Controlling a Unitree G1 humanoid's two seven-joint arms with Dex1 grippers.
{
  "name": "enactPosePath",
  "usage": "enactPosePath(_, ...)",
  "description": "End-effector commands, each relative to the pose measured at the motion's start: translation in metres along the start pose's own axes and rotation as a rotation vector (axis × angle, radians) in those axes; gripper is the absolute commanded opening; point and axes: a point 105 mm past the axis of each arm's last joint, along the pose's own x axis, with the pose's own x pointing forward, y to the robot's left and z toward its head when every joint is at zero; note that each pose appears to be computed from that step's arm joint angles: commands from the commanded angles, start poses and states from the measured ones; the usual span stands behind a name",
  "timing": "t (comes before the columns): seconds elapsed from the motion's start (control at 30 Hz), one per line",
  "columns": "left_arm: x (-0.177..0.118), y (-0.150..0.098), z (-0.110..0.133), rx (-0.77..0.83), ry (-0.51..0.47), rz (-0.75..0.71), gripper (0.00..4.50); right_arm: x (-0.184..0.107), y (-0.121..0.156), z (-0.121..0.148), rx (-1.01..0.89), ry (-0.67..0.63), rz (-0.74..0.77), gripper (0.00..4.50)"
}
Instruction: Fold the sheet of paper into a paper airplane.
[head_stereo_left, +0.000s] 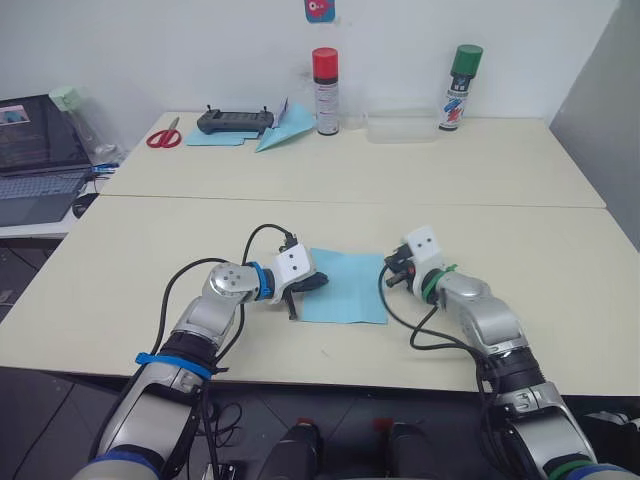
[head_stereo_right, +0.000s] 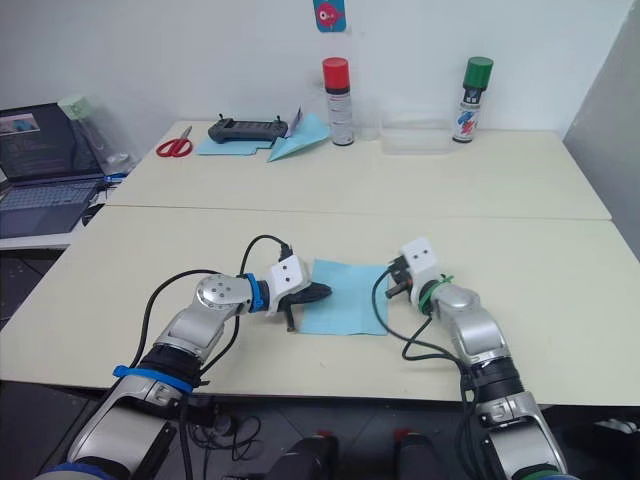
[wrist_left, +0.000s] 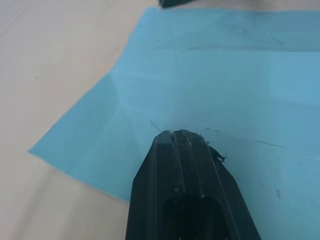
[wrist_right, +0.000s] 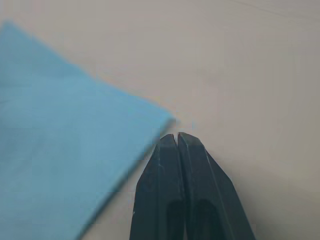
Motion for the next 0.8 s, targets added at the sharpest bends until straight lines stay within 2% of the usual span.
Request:
enactPosePath(0.03,0.0,-0.014,-0.03,-0.038,0.112,-0.04,0.0,-0.006,0.001,0.024,0.087,-0.076,0.039,0.68)
enactPosePath(0.27,0.002,-0.012,-0.029,-0.026,0.11,-0.038,0.0,-0.005,0.013,0.033,0.327,-0.06,0.152,3.06)
enactPosePath(0.37,0.002,-0.012,-0.029,-0.023,0.11,-0.041,0.0,-0.005,0.018,0.034,0.442,-0.029,0.199,3.06)
enactPosePath(0.53,0.003,-0.013,-0.029,-0.019,0.11,-0.044,0.0,0.001,0.014,0.012,0.376,0.104,0.153,3.06)
enactPosePath(0.67,0.002,-0.013,-0.029,-0.018,0.111,-0.04,0.0,0.001,0.024,0.012,0.453,0.134,0.22,3.06)
enactPosePath(0.8,0.001,-0.015,-0.03,-0.02,0.111,-0.037,0.0,0.001,0.025,0.009,0.462,0.15,0.213,3.06)
